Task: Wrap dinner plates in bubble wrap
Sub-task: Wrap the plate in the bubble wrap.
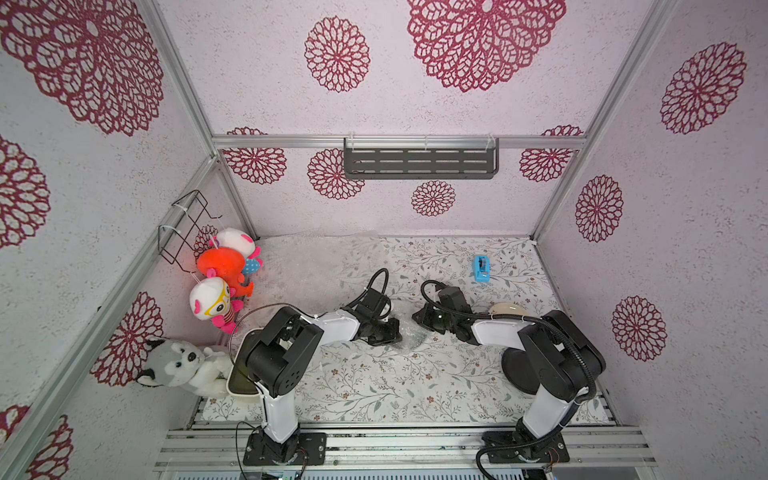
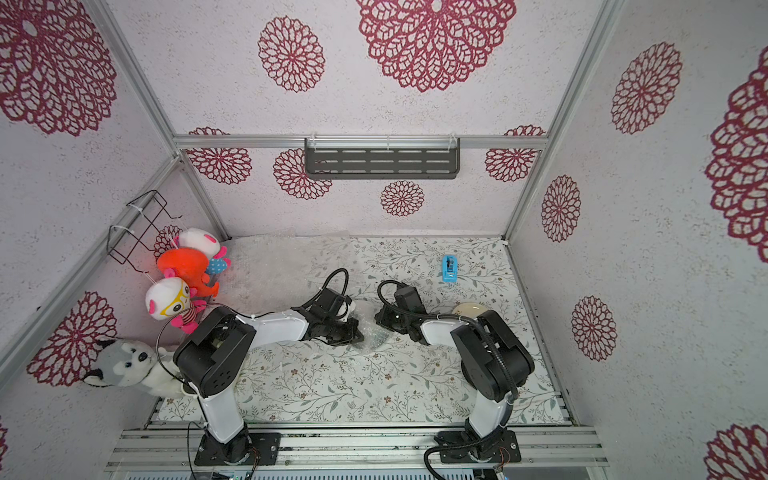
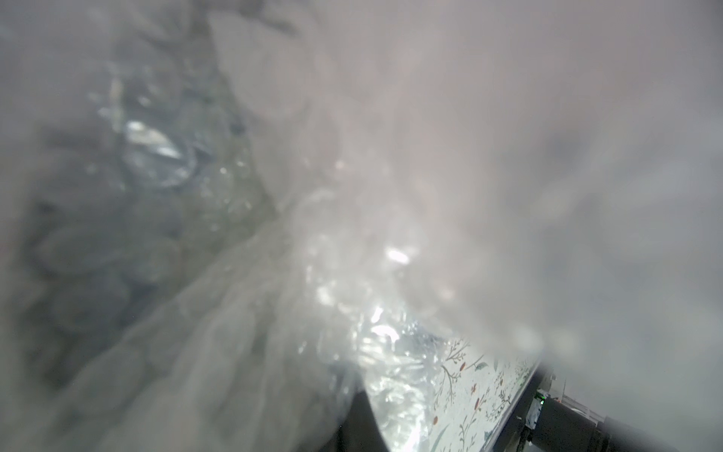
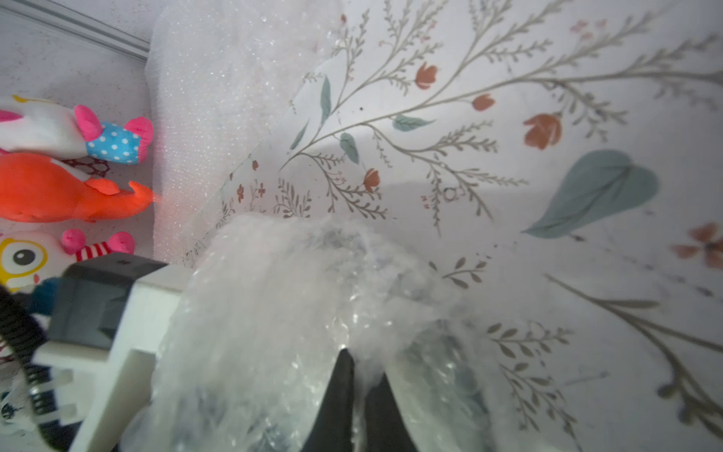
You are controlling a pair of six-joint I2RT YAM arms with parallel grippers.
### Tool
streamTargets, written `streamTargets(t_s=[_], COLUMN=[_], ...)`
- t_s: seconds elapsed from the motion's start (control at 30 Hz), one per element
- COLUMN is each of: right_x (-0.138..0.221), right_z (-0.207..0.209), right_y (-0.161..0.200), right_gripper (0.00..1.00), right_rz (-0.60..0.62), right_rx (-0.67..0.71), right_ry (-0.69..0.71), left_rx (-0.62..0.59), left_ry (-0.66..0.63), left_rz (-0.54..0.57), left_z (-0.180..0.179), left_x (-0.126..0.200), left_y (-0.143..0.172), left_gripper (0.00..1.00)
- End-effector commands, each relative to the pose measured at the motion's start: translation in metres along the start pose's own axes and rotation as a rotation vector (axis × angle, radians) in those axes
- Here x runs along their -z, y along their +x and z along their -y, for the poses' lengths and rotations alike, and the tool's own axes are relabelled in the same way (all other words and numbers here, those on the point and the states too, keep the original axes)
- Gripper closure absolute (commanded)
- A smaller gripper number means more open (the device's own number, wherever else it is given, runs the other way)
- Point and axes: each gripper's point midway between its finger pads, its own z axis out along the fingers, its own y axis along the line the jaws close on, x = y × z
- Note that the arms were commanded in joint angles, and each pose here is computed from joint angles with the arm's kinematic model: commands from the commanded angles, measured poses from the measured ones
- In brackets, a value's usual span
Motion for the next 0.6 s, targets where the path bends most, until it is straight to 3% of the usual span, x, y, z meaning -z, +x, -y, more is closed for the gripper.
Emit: streamTargets(t_s=[0.0,0.23,0.33,0.37,0.43,0.57], right_x=[0.022,0.051,0.059,0.060,0.057,0.036], right_z=[-0.033,-0.049,-0.051,-0.051,-0.048,-0.030], right_y=[-0.020,-0.042,-0.050,-0.053,-0.064,-0.098], right_gripper=[0.73,0.52,0.27,0.03,0.01,0.02], right_rz=[0.076,0.153,0.141,0.130,0.125,0.082], right_rx=[0.123,0.382,0.546,0.585,0.631,0.592], right_ry=[-0.095,-0.062,-0.050,-0.073,-0.070,-0.029], left_rx=[0.044,0.040,0.037,0.036,0.038,0.037], left_ry=[-0.057,-0.048,-0.045,-0.045,-0.042,-0.038], left_rz=[0.008,0.000,0.002,0.002,0.002,0.003], left_z=[-0.020,-0.019,-0.018,-0.018,-0.018,-0.017], left_x=[-0.005,-0.006,-0.005,-0.005,-0.005,-0.006], left_y=[0.001,0.002,0.002,0.002,0.001,0.001], left_gripper=[0.96,0.95,0.95,0.95,0.95,0.95])
